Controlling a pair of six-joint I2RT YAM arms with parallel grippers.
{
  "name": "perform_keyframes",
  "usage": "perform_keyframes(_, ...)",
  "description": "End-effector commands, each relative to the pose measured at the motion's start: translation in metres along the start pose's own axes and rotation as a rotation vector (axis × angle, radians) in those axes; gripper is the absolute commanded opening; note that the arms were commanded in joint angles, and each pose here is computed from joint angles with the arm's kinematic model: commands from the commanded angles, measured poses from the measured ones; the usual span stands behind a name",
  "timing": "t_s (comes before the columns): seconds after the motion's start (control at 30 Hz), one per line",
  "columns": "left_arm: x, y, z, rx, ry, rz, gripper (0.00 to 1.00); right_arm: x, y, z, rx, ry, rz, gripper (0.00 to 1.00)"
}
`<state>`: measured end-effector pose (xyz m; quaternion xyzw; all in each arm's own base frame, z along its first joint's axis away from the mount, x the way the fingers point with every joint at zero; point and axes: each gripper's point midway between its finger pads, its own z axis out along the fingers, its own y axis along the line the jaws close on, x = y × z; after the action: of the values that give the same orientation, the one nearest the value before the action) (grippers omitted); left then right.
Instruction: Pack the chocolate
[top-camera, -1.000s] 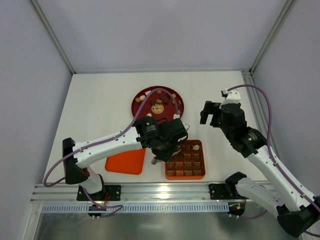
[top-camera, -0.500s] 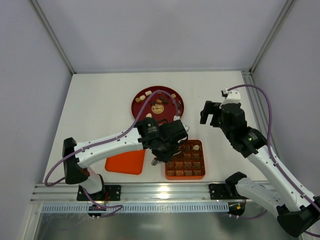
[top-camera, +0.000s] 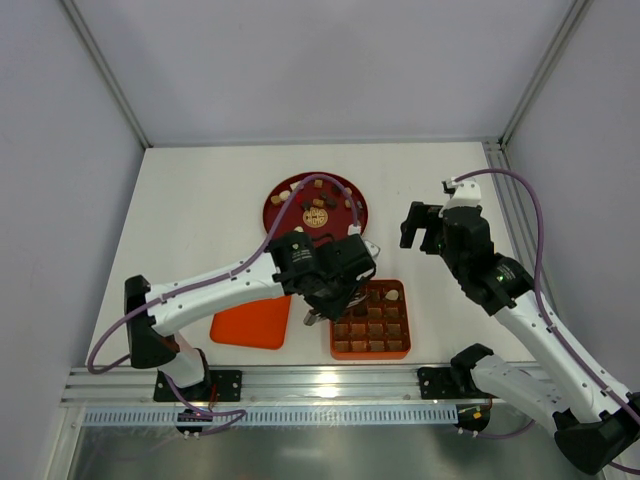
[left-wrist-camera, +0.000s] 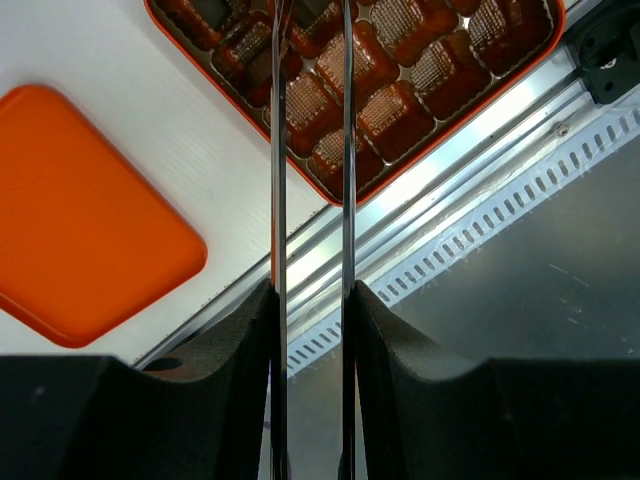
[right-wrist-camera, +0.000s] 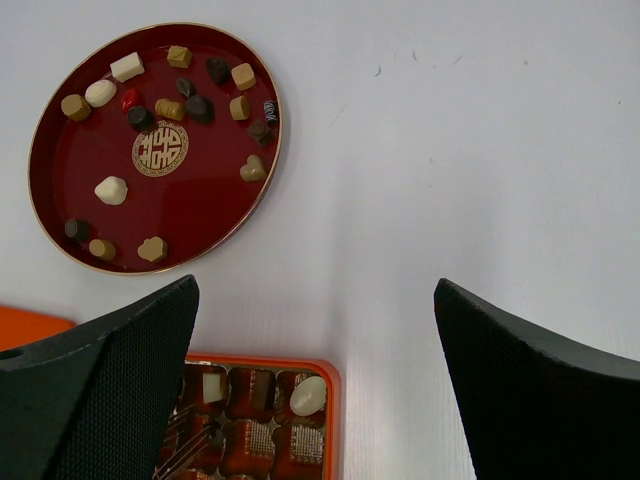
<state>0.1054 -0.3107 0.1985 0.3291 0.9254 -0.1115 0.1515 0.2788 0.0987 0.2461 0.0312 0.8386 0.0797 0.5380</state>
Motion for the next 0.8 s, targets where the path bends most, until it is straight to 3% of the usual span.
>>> perform_keyframes(0.0, -0.028, 0.012, -0.032, 0.008, -0.128, -0.015, 0.35, -0.02, 0.004, -0.005, -0.012, -0.052, 0.017, 1.0)
perform_keyframes(0.23, -0.085, 0.104, -0.048, -0.08, -0.247, -0.205, 0.36, -0.019, 0.012, -0.003, -0.051, -0.039, 0.011, 1.0)
perform_keyframes(0.43, -0.121, 0.273, -0.028, -0.311, -0.322, -0.534, 0.37, -0.018, 0.023, -0.002, -0.101, -0.023, 0.005, 1.0)
perform_keyframes(0.6, -0.113, 0.396, 0.0, -0.437, -0.327, -0.782, 0.36, -0.021, 0.027, -0.005, -0.128, -0.02, 0.001, 1.0)
perform_keyframes(0.77, -0.101, 0.466, 0.042, -0.518, -0.28, -0.875, 0.37, -0.017, 0.025, -0.007, -0.129, -0.018, 0.002, 1.0)
